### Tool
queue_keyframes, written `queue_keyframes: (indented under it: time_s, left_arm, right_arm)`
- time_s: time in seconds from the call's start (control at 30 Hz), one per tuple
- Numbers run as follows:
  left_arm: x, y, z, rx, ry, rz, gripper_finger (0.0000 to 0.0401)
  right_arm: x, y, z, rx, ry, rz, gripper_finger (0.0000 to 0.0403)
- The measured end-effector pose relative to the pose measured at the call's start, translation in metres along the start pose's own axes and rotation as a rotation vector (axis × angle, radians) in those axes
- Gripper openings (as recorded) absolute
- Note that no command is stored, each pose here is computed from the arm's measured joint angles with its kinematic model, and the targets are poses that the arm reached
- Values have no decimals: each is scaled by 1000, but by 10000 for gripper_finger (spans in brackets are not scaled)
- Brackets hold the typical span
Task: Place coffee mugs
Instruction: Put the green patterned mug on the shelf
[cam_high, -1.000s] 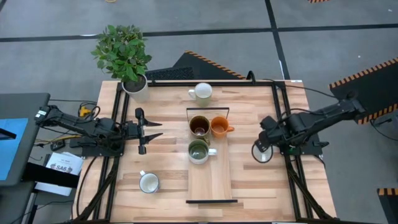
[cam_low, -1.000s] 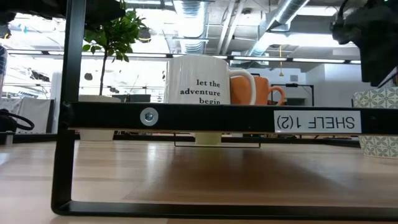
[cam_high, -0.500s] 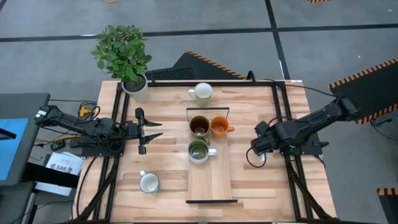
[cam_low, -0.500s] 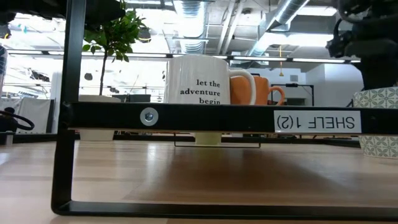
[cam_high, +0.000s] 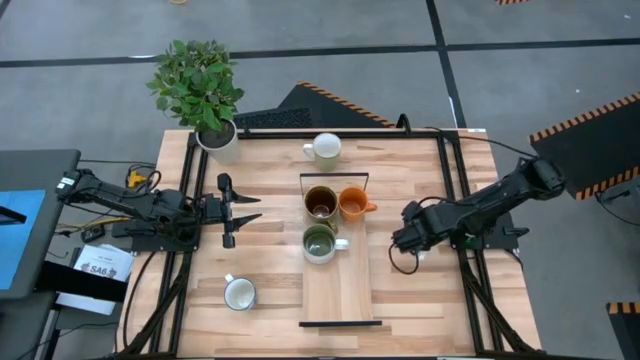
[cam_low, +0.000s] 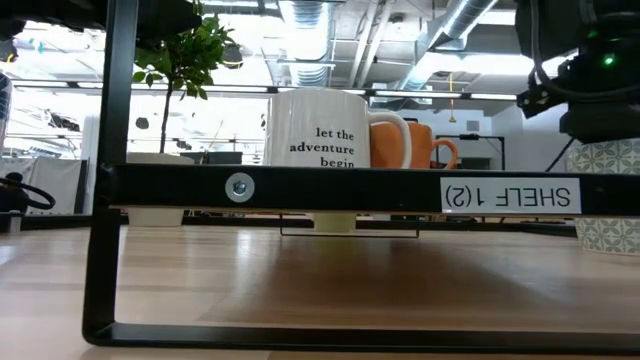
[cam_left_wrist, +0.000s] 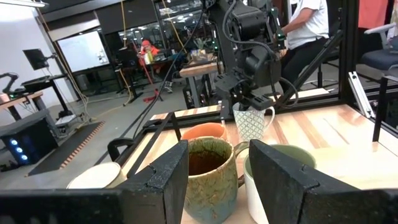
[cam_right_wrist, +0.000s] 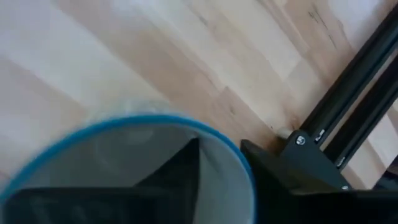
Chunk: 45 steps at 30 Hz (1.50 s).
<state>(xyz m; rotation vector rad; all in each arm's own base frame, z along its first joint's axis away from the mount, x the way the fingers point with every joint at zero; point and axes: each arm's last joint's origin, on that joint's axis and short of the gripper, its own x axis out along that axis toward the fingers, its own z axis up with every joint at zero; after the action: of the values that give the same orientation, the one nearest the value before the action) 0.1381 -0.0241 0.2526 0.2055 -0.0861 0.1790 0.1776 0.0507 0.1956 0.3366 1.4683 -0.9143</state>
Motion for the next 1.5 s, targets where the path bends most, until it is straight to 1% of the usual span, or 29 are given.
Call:
queue_keyframes:
  time_s: [0.07, 0.13, 0.2, 0.23, 0.3, 0.47, 0.57, 0.67, 0.77, 0.87, 0.97, 1.13, 1.27, 1.5]
  left_arm:
    - [0, 0, 0, -1, 0, 0, 155]
    - [0, 0, 0, -2, -1, 0, 155]
    - [0, 0, 0, -2, -1, 0, 155]
    - [0, 0, 0, -2, -1, 0, 155]
    - [0, 0, 0, -2, -1, 0, 155]
    - [0, 0, 0, 4, -1, 0, 155]
    - [0, 0, 0, 4, -1, 0, 155]
    - [0, 0, 0, 6, -1, 0, 155]
    - [0, 0, 0, 6, -1, 0, 155]
    - [0, 0, 0, 6, -1, 0, 155]
    - [0, 0, 0, 6, -1, 0, 155]
    - [0, 0, 0, 6, -2, 1, 155]
    - [0, 0, 0, 6, -2, 0, 155]
    - [0, 0, 0, 5, -2, 0, 155]
  right_arm:
    - [-5, -1, 1, -35, 6, 15, 93]
    - [-15, -1, 3, -51, -11, 57, 46]
    - [-24, -4, 6, -76, -12, 51, 45]
    - [-31, -6, 7, -90, -22, 69, 45]
    - [-51, -8, 13, -123, -86, 131, 45]
    - [-93, -7, 28, -232, -165, 265, 45]
    - [-113, 0, 38, -321, -258, 335, 45]
    - [-124, 16, 52, -382, -344, 404, 45]
    - [-122, 34, 63, -448, -369, 403, 45]
    - [-114, 47, 72, -516, -331, 344, 45]
    - [-104, 55, 79, -541, -276, 285, 45]
    - [-89, 68, 91, -589, -251, 248, 45]
    - [-83, 73, 96, -624, -249, 248, 46]
    - [-85, 75, 109, -600, -315, 316, 47]
